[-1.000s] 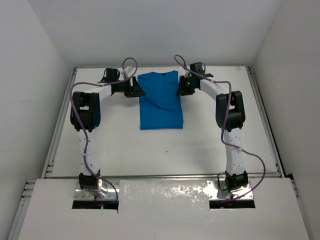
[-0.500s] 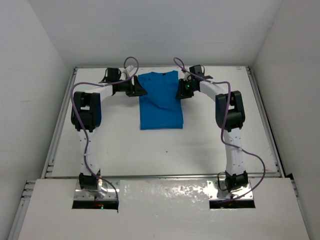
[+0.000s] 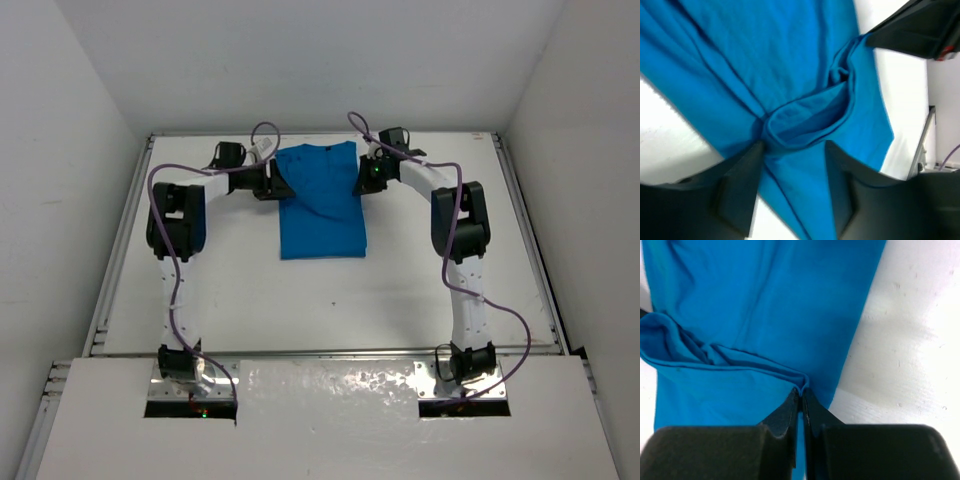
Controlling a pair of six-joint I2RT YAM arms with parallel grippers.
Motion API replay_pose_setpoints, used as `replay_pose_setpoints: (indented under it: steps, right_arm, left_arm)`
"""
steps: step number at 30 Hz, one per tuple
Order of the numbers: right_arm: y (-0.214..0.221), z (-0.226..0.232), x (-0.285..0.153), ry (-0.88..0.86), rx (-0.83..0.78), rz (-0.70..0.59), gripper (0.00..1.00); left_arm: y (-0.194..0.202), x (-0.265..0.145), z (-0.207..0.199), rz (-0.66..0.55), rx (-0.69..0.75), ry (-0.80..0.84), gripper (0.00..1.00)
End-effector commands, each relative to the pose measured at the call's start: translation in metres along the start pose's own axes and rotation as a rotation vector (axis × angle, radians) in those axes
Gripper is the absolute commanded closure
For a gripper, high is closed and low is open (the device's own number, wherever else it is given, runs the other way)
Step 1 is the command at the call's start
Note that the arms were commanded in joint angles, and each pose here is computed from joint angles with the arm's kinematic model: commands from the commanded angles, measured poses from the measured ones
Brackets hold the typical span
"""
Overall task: Fold and stack the t-shirts
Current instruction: Fold the folded rectangular tshirt in 1/3 of the way
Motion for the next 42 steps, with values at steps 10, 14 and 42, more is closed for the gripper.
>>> replay_pose_setpoints:
  steps: [10,14,42]
  right_arm:
    - [-0.028,0.01,-0.016,-0.024,-0.03,-0.085,0.95]
    - [-0.027,0.009,-0.016,-0.021,-0.026,-0.085,0.95]
    - [-0.037,-0.008,-0.006,0.1,-0.017,-0.127,0.76]
  left_arm:
    - [-0.012,-0.004,-0.002,-0.059,0.146,-0.084,0.44]
    - [-0.012,0.006,0.002,-0.064,0.112,-0.032,0.56]
    - [-0.041,-0.009,-0.006,-0.266,-0.05,-0.207,0.71]
Point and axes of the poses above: each gripper's point midway between its finger pads, its own x axis out along the fingers, its own z axis along the line the jaws close on, y = z × x, the point moved 6 cm from there along -x, back along the fingers, and after that the axes turned 10 degrees about -x, right-handed, at the moved point
